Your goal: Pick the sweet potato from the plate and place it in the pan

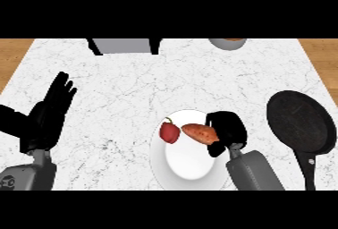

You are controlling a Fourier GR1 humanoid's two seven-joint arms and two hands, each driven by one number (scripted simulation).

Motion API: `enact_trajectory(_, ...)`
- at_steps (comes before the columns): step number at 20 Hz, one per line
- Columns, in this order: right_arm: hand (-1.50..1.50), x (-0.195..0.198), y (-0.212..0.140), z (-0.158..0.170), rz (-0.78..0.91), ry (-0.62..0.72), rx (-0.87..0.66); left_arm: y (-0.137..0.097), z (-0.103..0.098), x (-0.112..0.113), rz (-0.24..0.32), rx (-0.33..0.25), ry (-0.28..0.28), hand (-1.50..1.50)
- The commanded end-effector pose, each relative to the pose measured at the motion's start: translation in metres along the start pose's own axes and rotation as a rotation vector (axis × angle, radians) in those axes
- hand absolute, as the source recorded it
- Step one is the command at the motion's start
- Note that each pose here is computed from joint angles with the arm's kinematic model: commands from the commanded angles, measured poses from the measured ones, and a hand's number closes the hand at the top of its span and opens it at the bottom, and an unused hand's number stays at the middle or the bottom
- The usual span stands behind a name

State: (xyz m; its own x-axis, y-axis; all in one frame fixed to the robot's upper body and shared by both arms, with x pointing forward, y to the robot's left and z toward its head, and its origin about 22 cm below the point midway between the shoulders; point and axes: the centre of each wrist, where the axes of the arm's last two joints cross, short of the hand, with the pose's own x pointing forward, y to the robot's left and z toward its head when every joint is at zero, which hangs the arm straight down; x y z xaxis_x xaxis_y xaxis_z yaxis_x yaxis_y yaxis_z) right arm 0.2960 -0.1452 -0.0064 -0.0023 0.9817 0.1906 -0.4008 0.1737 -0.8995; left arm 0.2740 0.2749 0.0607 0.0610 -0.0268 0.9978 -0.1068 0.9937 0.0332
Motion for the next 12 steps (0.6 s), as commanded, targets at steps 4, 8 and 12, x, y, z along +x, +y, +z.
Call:
enact_trajectory(4, 1.50, 0.036, -0.040, 0.027, 0.031, 0.222, -0.433, 0.009, 0.003, -0.001, -0.021, -0.002, -0.003, 0.00)
enact_trajectory(8, 1.50, 0.071, -0.080, 0.062, 0.092, 0.231, -0.636, 0.008, 0.000, 0.001, -0.017, -0.014, 0.001, 0.00)
enact_trajectory(12, 1.50, 0.090, -0.104, 0.107, 0.106, 0.254, -0.675, -0.008, -0.007, -0.001, -0.015, -0.010, -0.005, 0.00)
